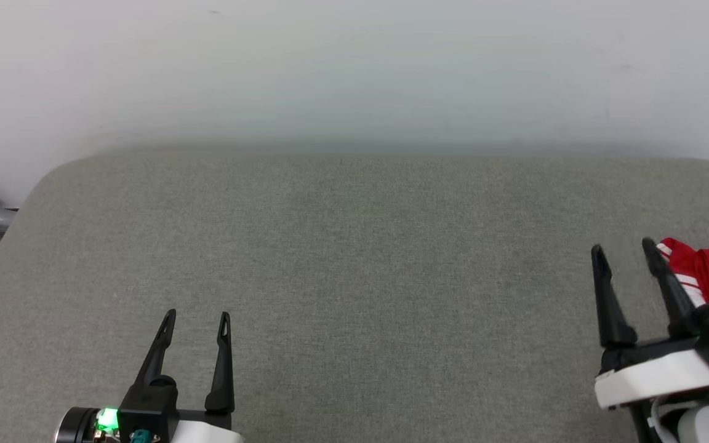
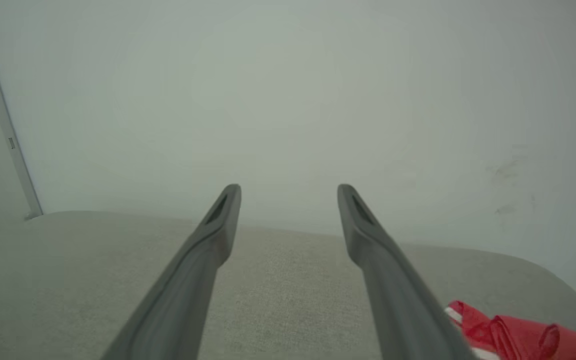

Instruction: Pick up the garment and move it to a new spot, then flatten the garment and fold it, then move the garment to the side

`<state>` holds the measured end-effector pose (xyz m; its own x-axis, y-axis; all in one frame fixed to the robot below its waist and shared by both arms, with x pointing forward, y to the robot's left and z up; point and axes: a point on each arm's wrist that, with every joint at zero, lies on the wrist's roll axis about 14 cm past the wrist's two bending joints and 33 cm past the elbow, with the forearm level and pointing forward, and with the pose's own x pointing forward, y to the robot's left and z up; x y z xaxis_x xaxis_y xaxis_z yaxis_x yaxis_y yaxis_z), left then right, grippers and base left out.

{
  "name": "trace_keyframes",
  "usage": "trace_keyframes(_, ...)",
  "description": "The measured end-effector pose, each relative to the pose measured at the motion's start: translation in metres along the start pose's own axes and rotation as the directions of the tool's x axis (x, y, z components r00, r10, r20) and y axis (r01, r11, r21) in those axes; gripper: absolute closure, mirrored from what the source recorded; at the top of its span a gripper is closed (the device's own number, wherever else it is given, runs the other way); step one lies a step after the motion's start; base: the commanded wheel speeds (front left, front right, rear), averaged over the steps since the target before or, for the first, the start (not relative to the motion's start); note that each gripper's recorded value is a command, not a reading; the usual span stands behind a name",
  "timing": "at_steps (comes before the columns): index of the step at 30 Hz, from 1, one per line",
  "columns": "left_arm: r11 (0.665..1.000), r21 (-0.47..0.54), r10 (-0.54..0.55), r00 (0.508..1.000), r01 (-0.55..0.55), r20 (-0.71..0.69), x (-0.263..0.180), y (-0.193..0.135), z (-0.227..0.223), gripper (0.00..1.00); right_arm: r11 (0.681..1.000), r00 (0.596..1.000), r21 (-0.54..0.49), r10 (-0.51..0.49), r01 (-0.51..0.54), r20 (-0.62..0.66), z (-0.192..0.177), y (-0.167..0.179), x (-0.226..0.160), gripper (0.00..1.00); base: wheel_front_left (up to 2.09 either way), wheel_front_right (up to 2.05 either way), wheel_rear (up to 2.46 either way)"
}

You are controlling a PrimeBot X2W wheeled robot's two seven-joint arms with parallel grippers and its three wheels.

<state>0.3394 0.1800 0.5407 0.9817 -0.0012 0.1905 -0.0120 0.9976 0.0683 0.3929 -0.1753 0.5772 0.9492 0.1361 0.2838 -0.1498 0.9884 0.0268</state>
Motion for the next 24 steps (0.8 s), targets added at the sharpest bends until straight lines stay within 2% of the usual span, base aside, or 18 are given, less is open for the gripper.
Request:
trace_keyframes(11, 1.0, -0.01, -0.016, 1.0, 0.016, -0.014, -0.009, -0.001, -0.003, 0.0, 0.998, 0.997, 0.058, -0.027, 0.031, -0.077, -0.022, 0.014, -0.04, 0.0, 0.0, 0.0, 0.0)
trace_keyframes(24, 0.999, -0.033, -0.041, 0.999, 0.04, -0.032, -0.016, -0.007, -0.009, 0.0, 0.996, 0.995, 0.05, -0.071, 0.075, -0.067, -0.015, 0.005, -0.058, 0.0, 0.0, 0.0, 0.0)
